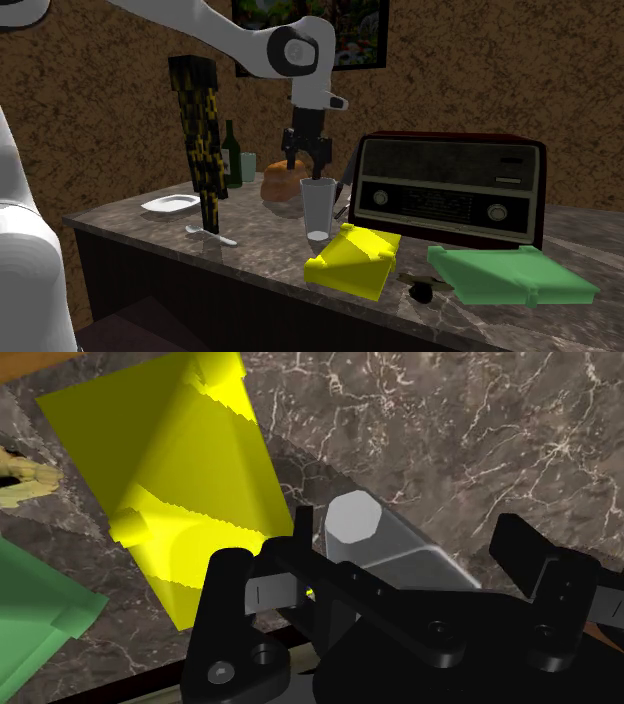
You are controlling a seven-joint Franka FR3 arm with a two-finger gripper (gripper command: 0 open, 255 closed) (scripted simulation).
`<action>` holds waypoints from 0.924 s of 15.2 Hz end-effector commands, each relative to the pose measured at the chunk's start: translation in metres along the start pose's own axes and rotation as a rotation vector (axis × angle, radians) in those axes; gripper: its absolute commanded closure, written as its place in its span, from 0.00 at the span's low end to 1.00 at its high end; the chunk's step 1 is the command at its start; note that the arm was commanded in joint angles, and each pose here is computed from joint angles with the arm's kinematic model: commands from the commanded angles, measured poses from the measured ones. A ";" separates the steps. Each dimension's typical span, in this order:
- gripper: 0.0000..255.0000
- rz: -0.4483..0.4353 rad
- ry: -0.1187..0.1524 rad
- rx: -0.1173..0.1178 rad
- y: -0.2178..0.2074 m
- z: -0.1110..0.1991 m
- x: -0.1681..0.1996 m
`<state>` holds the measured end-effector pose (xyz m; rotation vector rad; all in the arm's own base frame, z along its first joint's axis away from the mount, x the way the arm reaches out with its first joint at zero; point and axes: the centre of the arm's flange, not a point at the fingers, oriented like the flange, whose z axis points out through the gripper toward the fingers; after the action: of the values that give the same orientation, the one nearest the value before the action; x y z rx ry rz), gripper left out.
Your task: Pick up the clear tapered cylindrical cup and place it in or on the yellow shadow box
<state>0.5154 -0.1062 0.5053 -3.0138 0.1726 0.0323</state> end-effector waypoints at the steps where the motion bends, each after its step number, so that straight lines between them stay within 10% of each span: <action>1: 0.00 -0.003 0.007 0.000 0.008 0.006 0.028; 14: 0.00 -0.010 0.026 0.003 0.026 0.063 0.092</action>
<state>0.6028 -0.1360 0.4434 -3.0125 0.1599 -0.0070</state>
